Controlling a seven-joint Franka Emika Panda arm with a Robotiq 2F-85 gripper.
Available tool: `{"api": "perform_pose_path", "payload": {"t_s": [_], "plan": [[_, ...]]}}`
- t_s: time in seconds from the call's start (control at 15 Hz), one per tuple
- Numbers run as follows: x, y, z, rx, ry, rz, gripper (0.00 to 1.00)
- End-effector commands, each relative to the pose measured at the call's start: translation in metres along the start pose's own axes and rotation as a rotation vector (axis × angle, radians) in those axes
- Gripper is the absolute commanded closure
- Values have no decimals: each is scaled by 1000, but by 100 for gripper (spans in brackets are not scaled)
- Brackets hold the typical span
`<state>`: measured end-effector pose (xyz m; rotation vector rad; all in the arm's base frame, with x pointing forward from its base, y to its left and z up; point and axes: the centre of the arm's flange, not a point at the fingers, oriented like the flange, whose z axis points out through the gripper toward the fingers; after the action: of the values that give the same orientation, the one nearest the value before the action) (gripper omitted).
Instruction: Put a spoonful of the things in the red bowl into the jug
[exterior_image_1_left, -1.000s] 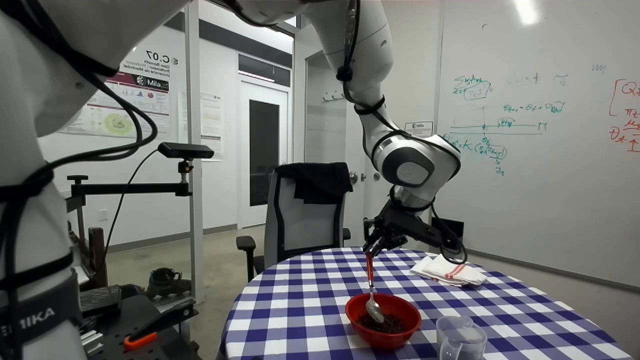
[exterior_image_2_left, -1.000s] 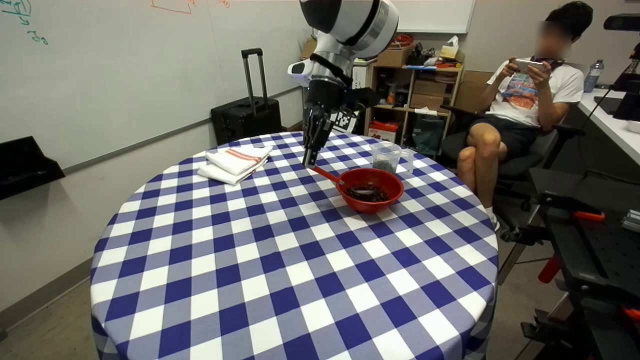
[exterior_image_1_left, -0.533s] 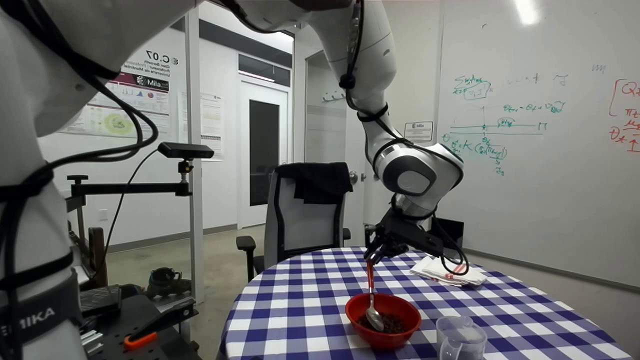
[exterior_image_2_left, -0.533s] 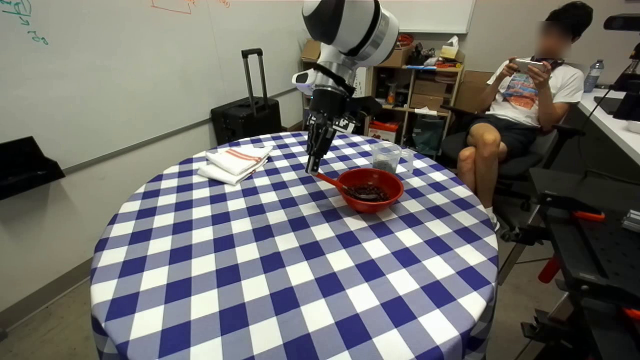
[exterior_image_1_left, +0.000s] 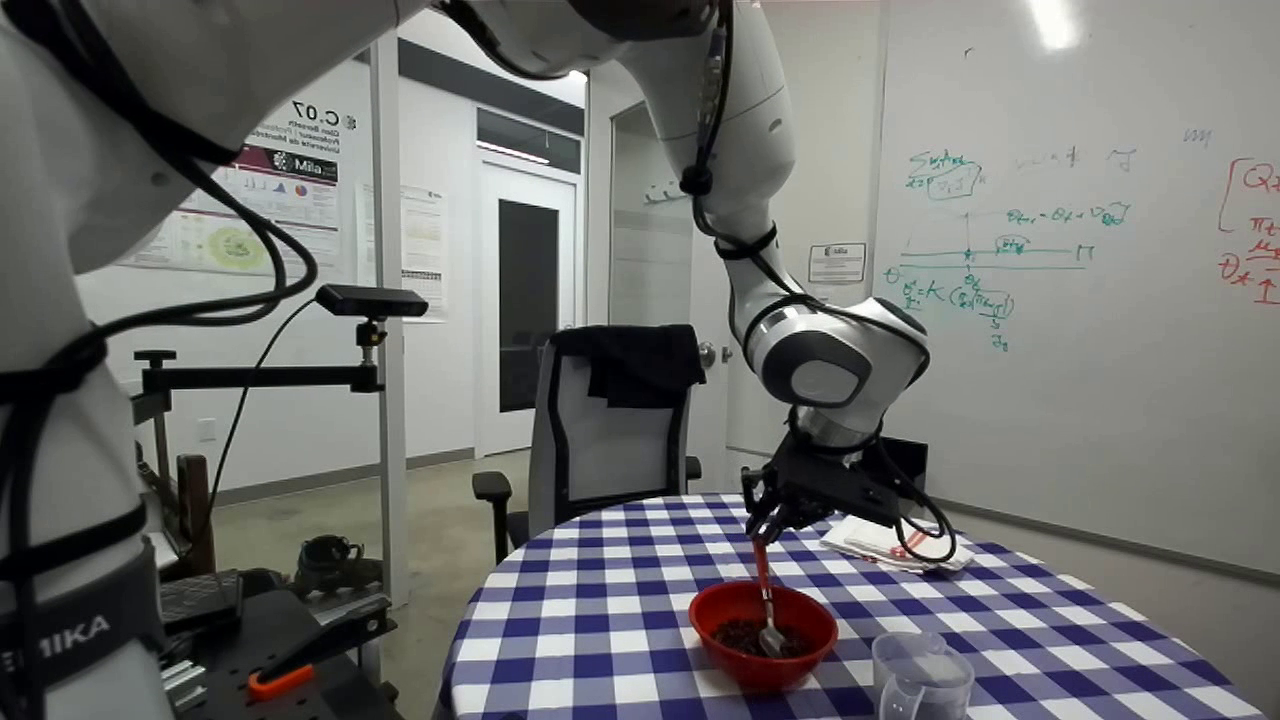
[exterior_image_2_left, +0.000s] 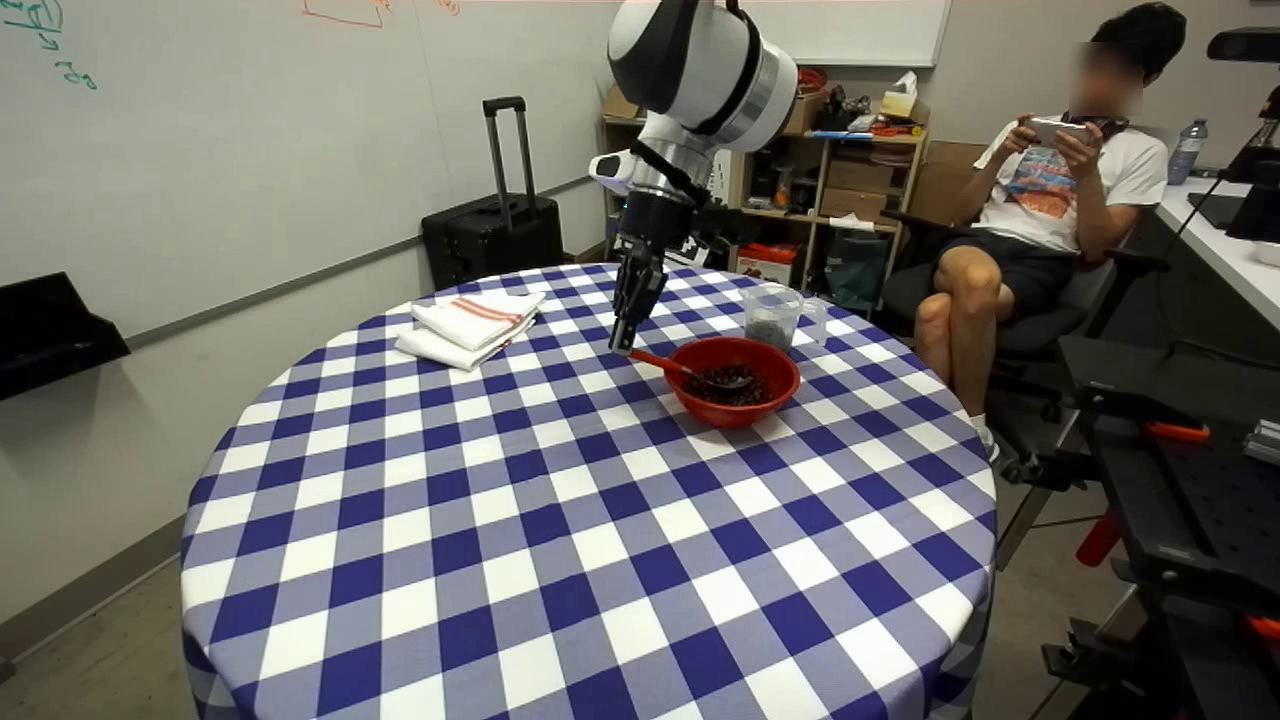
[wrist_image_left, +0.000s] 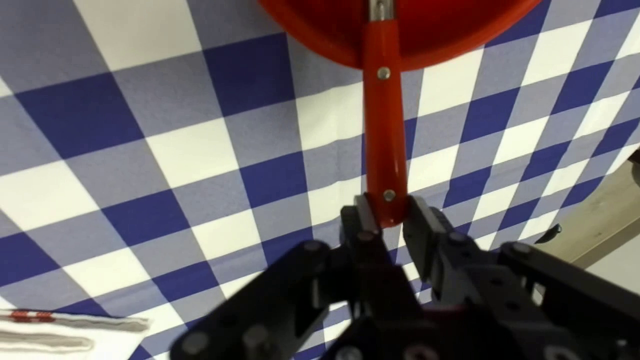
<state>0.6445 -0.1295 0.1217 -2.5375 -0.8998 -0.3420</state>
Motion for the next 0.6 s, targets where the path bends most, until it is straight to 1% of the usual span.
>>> {"api": "perform_pose_path", "payload": {"t_s": [0.0,0.4,0.53], "plan": [[-6,4,6,-47,3,-1,95],[-10,2,3,-122,0,8,95],[-10,-1,1,-166,-7,13,95]]}}
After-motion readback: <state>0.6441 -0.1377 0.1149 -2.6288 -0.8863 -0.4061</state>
